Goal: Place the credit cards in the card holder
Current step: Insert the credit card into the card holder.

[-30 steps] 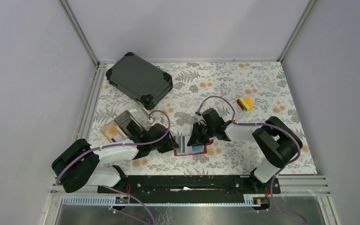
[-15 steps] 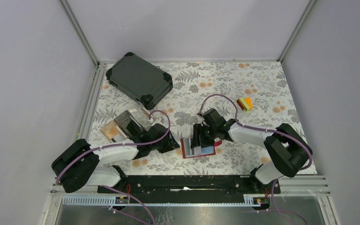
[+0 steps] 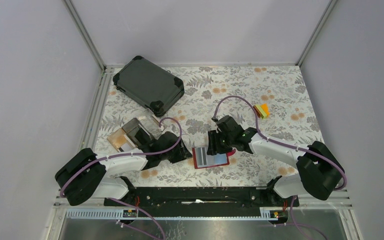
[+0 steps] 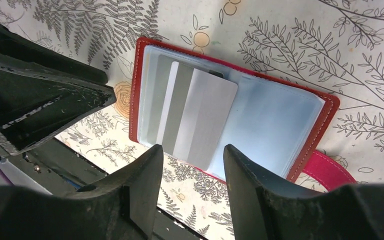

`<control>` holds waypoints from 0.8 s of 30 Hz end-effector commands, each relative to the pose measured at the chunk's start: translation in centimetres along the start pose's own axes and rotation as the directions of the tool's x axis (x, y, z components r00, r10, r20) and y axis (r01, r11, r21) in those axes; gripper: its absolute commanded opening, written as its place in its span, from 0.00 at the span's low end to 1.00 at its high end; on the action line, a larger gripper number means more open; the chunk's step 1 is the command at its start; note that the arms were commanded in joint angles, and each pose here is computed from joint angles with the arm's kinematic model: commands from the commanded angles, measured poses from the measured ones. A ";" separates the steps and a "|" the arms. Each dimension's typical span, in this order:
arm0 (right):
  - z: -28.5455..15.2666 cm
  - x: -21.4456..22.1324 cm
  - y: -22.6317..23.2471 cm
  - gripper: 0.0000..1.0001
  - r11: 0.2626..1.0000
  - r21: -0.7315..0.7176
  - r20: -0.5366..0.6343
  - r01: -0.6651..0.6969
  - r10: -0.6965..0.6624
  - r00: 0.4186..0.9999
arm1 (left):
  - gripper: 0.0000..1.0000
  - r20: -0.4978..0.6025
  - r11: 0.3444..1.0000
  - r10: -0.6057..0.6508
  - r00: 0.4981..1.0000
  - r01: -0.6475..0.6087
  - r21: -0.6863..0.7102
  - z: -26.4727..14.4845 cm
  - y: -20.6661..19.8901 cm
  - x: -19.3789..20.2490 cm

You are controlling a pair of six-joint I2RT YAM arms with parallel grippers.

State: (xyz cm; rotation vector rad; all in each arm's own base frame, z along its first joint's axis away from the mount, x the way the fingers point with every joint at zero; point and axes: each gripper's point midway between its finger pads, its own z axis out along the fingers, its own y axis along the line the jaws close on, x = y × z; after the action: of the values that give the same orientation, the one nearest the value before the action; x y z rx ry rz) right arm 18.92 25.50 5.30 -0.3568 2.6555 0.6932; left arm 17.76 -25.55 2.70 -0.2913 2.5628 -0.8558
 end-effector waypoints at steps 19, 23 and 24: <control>2.8 1.4 0.9 0.35 1.000 0.012 -0.069 -0.025 0.025 0.997 | 0.18 -0.027 0.996 0.001 1.000 0.002 0.085 1.5 -2.0 0.3; 3.5 1.1 1.7 0.33 0.999 -0.018 -0.066 -0.032 0.030 0.997 | 0.14 -0.028 0.996 -0.003 1.000 0.005 0.090 1.6 -2.0 0.4; 3.6 1.0 1.9 0.32 0.999 -0.022 -0.068 -0.033 0.031 0.997 | 0.13 -0.029 0.996 -0.003 1.000 0.006 0.091 1.6 -2.0 0.5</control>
State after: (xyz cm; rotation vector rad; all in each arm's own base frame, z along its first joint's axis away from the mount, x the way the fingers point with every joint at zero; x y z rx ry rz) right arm 17.61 26.47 1.79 -0.3510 2.7679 0.6546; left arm 17.96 -27.18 1.97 -0.2756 2.5698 -0.9314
